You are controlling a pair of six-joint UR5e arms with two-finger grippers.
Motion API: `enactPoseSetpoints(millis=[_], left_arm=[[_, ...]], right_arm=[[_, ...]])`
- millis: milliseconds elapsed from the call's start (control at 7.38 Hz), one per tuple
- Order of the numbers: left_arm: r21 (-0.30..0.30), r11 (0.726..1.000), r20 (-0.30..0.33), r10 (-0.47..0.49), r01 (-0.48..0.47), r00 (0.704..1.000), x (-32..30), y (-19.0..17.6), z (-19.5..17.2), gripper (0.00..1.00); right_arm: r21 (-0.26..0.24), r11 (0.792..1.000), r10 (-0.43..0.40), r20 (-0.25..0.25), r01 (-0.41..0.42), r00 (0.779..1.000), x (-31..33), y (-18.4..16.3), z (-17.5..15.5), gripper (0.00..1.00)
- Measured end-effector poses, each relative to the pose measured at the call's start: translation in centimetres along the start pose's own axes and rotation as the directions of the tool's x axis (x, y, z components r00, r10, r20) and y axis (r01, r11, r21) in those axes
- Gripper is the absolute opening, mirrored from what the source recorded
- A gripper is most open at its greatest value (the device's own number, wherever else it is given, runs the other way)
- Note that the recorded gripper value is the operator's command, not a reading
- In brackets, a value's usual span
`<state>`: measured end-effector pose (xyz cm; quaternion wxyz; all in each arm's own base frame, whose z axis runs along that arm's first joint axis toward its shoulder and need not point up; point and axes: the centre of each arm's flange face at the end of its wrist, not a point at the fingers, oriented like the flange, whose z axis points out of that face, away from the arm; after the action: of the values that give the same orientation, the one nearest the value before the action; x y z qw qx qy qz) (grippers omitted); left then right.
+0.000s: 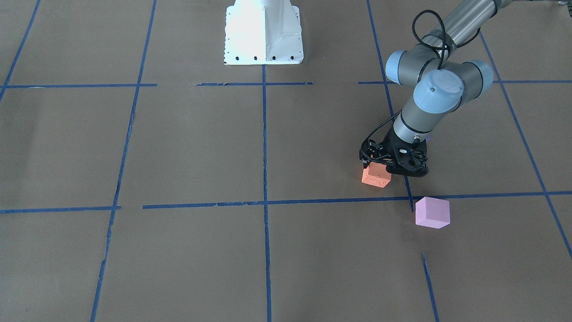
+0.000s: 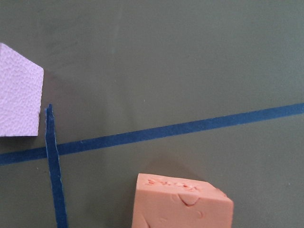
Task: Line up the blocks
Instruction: 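Close the left gripper on the orange cube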
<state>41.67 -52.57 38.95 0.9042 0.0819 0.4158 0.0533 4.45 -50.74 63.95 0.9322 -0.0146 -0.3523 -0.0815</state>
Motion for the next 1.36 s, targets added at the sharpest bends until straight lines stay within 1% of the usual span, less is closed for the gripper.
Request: enactPoseSetpoints(millis=[814,1220,1356], left_arm=[[-0.016,1.0,-0.009,0.002,-0.003,1.0,1.0,0.6,1.8,1.0],[-0.009,1.0,-0.009,0.008,-0.008,1.0,1.0,0.3,2.2,1.0],[0.002,1.0,-0.003,0.01,-0.01,1.0,1.0,0.2,2.3,0.96]], right_arm=[[0.0,1.0,0.0,0.0,0.0,1.0,0.0,0.0,0.0,1.0],[0.001,1.0,0.0,0.0,0.0,1.0,0.0,0.0,0.0,1.0],[0.001,1.0,-0.001,0.0,0.001,1.0,0.0,0.0,0.0,1.0]])
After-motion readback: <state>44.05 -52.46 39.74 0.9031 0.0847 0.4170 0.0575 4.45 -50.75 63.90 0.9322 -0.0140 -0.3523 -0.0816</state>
